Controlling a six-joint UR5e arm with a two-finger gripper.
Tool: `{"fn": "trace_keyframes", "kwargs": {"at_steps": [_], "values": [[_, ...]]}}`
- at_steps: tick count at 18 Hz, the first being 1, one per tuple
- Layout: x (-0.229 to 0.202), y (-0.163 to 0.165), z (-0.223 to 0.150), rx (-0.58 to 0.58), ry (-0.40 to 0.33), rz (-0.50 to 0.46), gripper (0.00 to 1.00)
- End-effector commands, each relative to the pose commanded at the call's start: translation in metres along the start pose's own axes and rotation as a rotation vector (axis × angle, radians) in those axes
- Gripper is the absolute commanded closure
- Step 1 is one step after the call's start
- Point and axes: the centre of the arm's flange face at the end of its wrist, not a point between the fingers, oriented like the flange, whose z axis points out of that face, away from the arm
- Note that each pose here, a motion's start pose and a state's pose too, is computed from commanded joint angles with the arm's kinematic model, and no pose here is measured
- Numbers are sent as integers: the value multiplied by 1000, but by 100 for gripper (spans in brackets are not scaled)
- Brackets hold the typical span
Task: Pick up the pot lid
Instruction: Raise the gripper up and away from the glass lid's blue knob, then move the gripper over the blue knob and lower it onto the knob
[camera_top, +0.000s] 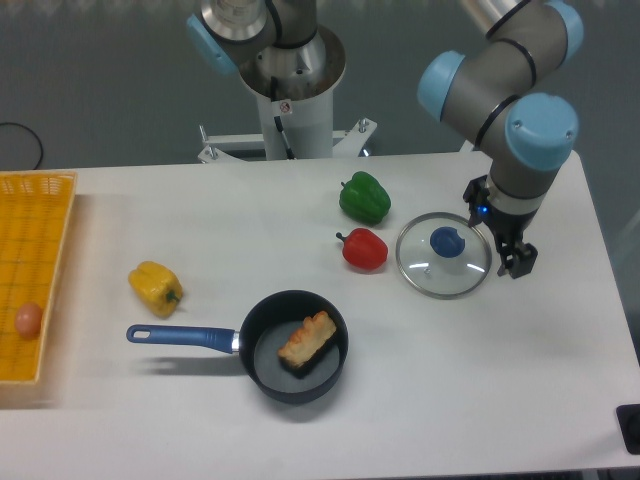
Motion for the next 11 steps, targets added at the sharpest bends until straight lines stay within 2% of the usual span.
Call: {"fn": "trace_keyframes", "kwargs": {"at_steps": [4,6,11], "values": [[14,22,4,17,11,-46,0],[20,30,9,63,9,-83,0],[24,22,24,129,13,-133,0]]}}
